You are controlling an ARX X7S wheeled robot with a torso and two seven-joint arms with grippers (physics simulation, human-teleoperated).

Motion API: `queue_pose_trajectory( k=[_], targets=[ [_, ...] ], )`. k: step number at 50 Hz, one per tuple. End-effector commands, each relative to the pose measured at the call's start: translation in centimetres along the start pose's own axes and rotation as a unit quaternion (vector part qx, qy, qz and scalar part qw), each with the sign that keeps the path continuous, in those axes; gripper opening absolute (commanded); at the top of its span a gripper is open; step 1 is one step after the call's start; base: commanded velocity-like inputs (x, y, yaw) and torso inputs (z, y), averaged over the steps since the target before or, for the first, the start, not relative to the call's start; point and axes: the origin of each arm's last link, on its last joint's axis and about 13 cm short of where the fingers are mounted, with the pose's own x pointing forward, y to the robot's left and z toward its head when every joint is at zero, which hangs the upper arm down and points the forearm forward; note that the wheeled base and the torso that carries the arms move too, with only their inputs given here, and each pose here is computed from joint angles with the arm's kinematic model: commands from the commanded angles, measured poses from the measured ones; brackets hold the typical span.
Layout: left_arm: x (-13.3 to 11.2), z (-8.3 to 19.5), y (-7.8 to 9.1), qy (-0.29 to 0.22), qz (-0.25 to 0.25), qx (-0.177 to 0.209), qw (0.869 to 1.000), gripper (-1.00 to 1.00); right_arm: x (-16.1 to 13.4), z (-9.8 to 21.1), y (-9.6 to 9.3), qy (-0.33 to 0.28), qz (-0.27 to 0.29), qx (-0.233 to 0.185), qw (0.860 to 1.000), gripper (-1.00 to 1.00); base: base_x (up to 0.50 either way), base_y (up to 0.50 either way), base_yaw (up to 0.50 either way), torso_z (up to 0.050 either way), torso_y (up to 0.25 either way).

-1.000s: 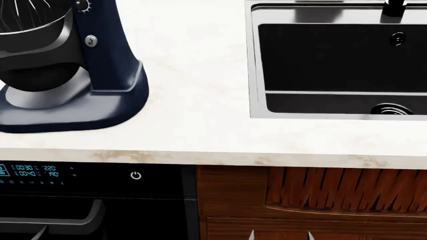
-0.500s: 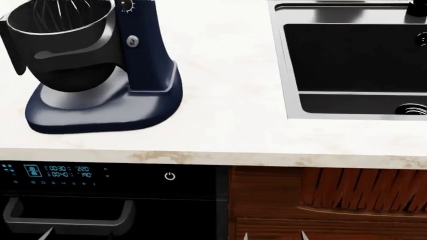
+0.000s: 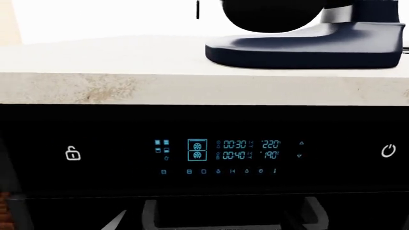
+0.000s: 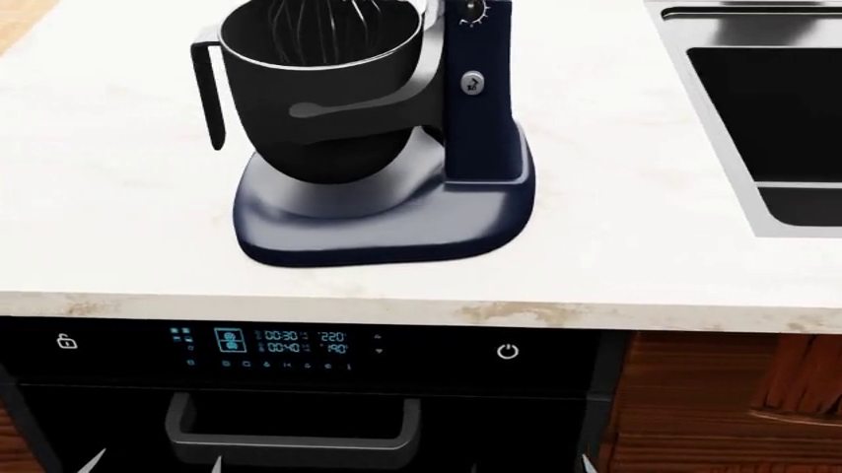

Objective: Open the stand mixer head.

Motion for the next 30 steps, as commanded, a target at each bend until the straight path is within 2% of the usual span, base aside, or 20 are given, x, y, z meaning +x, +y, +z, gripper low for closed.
queue_pose_trajectory(
  k=[1,7,8,9,10,14,29,30],
  targets=[
    [0.02,0.00,0.03,0.001,0.001,0.001,1.000,1.00,-0.03,-0.02,0.06,0.001,0.005,-0.003,1.000,1.00,0.00,0.50,0.00,0.000,0.000],
    [0.00,-0.05,-0.02,0.003,-0.001,0.001,1.000,1.00,-0.04,-0.02,0.13,-0.001,0.011,-0.008,1.000,1.00,0.00,0.50,0.00,0.000,0.000],
    [0.01,-0.04,-0.03,0.002,-0.001,0.001,1.000,1.00,-0.05,0.34,0.14,-0.013,0.014,0.036,0.999,1.00,0.00,0.50,0.00,0.000,0.000],
    [0.00,-0.05,-0.03,0.002,-0.001,0.001,1.000,1.00,-0.05,0.30,0.08,-0.014,0.007,0.024,1.000,1.00,0.00,0.00,0.00,0.000,0.000],
    [-0.02,-0.05,-0.04,0.001,-0.001,0.002,1.000,1.00,-0.04,0.26,0.03,-0.010,0.006,0.038,0.999,1.00,0.00,0.00,0.00,0.000,0.000],
    [-0.07,-0.04,-0.10,0.000,-0.002,0.007,1.000,1.00,-0.10,0.37,-0.02,-0.016,0.003,0.043,0.999,1.00,0.00,0.00,0.00,0.000,0.000],
    [-0.12,0.01,-0.08,-0.002,0.000,0.011,1.000,1.00,-0.05,0.28,0.07,-0.010,-0.003,0.042,0.999,1.00,0.00,0.00,0.00,0.000,0.000],
    [-0.36,0.14,-0.10,0.002,-0.028,-0.017,0.999,1.00,-0.09,0.21,0.10,-0.011,-0.002,0.034,0.999,1.00,0.00,0.00,0.00,0.000,0.000]
  ],
)
